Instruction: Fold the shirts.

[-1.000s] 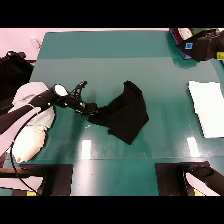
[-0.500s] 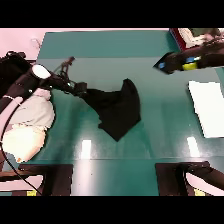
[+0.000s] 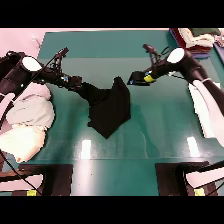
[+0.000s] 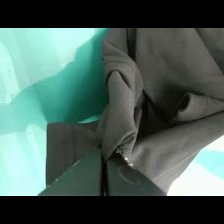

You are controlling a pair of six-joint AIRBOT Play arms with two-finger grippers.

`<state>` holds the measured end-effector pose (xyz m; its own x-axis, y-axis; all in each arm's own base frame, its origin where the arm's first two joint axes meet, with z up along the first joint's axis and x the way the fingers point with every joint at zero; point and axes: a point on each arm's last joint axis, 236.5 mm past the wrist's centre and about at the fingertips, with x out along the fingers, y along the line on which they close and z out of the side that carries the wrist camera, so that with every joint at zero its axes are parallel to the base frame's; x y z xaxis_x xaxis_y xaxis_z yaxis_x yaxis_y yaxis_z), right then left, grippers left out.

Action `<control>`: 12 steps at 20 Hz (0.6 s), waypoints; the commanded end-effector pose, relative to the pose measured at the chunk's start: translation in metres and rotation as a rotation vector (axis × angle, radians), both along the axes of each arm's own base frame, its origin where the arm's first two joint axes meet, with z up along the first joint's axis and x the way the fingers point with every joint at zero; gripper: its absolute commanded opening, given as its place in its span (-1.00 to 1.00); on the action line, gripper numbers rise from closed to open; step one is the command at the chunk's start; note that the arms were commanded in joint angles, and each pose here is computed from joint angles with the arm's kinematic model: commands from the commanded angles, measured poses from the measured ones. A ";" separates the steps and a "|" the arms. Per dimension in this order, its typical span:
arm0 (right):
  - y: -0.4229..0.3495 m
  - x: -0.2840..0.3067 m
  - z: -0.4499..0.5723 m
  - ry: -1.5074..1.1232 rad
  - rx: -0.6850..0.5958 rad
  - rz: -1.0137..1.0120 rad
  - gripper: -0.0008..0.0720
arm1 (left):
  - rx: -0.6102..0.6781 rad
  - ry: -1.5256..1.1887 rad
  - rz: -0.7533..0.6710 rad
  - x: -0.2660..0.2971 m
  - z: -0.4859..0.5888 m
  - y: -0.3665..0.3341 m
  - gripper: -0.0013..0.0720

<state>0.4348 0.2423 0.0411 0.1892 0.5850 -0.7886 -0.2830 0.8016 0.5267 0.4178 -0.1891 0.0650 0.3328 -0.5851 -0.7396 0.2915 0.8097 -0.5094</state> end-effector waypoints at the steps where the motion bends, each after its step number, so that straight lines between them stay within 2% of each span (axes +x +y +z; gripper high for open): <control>1: 0.036 -0.017 0.000 0.033 0.016 0.094 0.55 | 0.017 0.006 -0.009 -0.002 -0.002 0.003 -0.90; 3: 0.035 -0.033 0.006 0.053 -0.019 0.124 0.53 | 0.017 0.010 -0.012 -0.003 -0.002 0.003 -0.90; 5: 0.020 -0.048 -0.006 0.086 -0.140 0.152 0.48 | 0.017 0.009 -0.011 -0.003 -0.002 0.003 -0.90; 7: 0.020 -0.051 -0.014 0.074 -0.192 0.182 -0.06 | 0.016 0.008 -0.010 -0.003 -0.002 0.003 -0.90; 9: 0.035 -0.040 -0.011 0.007 -0.169 0.168 -0.37 | 0.016 0.012 -0.012 -0.004 -0.002 0.003 -0.90; 11: 0.045 -0.031 -0.007 -0.045 -0.150 0.153 -0.93 | 0.016 0.023 -0.018 -0.007 -0.003 0.002 -0.90; 12: 0.046 -0.031 -0.006 -0.047 -0.151 0.154 -0.92 | 0.017 0.031 -0.025 -0.009 -0.003 0.002 -0.90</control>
